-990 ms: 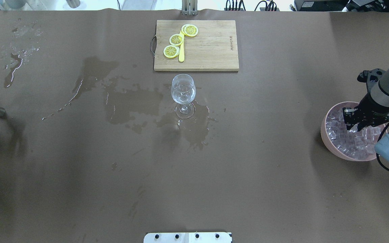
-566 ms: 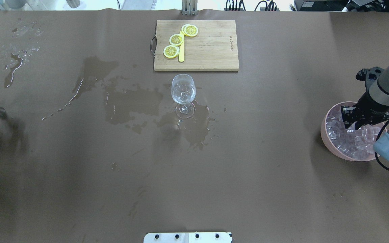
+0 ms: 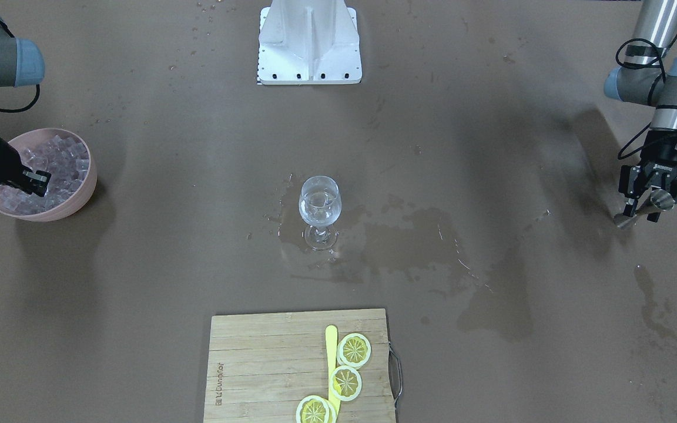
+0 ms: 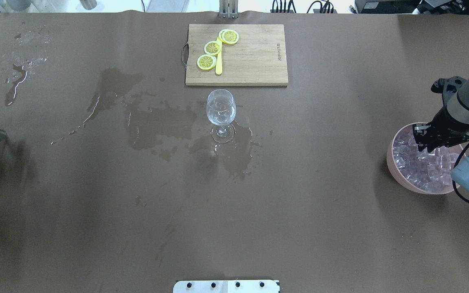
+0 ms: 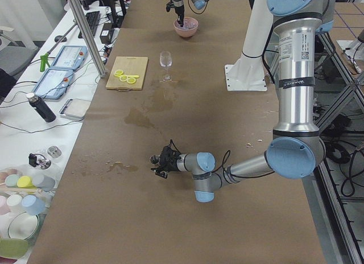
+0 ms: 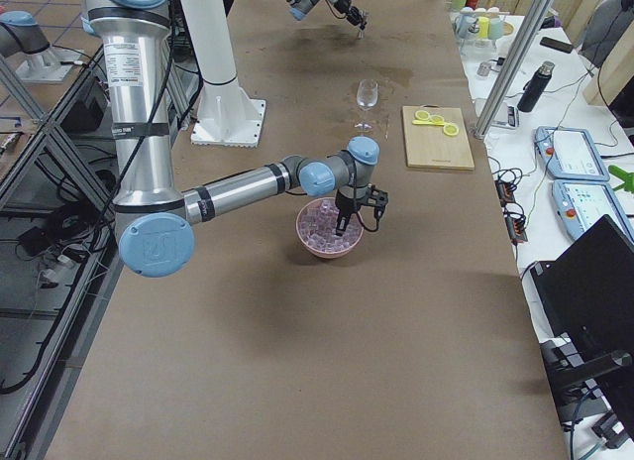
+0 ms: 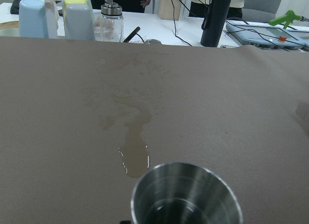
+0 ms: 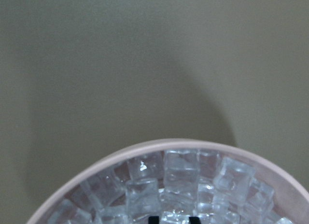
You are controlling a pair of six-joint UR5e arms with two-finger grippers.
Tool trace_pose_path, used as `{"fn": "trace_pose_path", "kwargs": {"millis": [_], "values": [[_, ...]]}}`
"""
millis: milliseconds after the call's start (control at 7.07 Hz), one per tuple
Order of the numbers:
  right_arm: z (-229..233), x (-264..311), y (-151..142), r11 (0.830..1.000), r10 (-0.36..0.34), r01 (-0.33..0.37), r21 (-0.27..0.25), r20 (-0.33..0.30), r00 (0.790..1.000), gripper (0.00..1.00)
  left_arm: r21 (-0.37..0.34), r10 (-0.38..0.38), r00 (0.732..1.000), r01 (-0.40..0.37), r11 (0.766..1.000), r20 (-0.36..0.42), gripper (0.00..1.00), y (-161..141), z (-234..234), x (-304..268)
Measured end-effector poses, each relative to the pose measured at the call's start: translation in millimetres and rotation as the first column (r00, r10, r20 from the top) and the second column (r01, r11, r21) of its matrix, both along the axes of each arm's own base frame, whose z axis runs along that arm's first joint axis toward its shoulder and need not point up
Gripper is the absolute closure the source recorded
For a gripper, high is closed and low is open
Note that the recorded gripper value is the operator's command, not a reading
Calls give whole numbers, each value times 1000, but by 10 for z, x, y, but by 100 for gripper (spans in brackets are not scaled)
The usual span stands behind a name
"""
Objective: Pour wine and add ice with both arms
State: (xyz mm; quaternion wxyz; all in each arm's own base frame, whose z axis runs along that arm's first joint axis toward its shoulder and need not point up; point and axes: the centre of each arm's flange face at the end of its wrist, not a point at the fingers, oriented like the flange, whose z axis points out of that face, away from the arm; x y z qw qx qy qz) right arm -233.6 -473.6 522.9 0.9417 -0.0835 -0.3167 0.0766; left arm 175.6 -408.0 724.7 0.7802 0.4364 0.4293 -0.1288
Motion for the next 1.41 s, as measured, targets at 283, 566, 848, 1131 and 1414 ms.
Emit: {"fn": "trace_pose_path", "kwargs": {"millis": [283,566,848,1131,1414], "values": [[9,3,-3,1000,7,-7,0,-9,1000,37,-7,0,1000,0,1000,9,46,14,54,-14],[-15,-13,-8,1000,6,-6,4,-6,1000,37,-8,-6,1000,6,1000,12,50,13,66,-21],[-45,-85,20,1000,2,-2,-2,-2,1000,39,-6,-10,1000,10,1000,11,57,6,59,-18],[-38,-154,84,1000,2,-2,-19,-4,1000,44,-6,-10,1000,10,1000,9,67,6,52,-7],[13,-147,124,1000,2,-3,-30,-10,1000,45,-5,-9,1000,9,1000,4,74,4,40,3]]}}
